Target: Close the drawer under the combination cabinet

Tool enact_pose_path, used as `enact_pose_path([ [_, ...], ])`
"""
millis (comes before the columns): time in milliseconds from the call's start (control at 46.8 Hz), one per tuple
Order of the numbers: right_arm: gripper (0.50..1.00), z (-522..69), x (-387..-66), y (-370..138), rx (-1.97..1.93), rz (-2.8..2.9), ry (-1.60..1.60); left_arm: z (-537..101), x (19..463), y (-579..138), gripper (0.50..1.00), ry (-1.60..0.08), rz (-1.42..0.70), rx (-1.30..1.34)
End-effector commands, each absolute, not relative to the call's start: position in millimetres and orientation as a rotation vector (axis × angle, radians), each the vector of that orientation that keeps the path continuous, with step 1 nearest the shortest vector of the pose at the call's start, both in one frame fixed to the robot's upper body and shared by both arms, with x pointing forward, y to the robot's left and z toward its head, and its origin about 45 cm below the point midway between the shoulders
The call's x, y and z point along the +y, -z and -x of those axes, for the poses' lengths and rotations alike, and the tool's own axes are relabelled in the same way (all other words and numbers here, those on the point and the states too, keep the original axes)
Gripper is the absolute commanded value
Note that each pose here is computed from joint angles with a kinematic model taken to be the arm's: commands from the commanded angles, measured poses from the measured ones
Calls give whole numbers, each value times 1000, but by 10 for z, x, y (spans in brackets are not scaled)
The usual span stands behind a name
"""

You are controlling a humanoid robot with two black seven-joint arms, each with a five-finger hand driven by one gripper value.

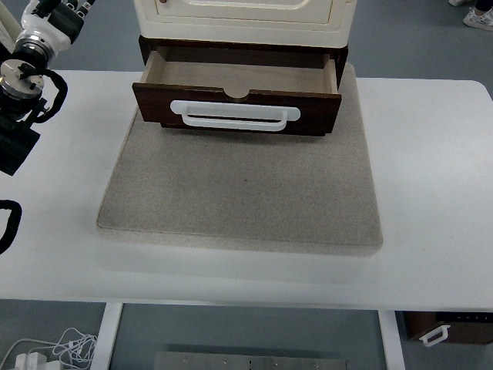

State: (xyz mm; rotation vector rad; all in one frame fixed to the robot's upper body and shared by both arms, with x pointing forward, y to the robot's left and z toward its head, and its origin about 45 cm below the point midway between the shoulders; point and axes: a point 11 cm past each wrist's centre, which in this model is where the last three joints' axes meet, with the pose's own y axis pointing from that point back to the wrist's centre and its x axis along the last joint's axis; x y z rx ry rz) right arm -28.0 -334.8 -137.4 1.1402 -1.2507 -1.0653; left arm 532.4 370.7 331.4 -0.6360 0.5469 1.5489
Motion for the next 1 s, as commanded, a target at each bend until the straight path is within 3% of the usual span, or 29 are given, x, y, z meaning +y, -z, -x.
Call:
enact_pose_path([
  [0, 952, 279, -3348, 1374, -1251, -1141, 1065, -5324, 3673, -3342, 999, -1512, 648, 536],
  [406, 952, 281, -3348, 1374, -1250, -1140, 1066, -5350, 3583, -3823, 990, -1428, 662, 431],
  [983, 952, 281, -3348, 1374, -1250, -1140, 1066, -4931, 3443, -5603, 996, -1216, 629, -48],
])
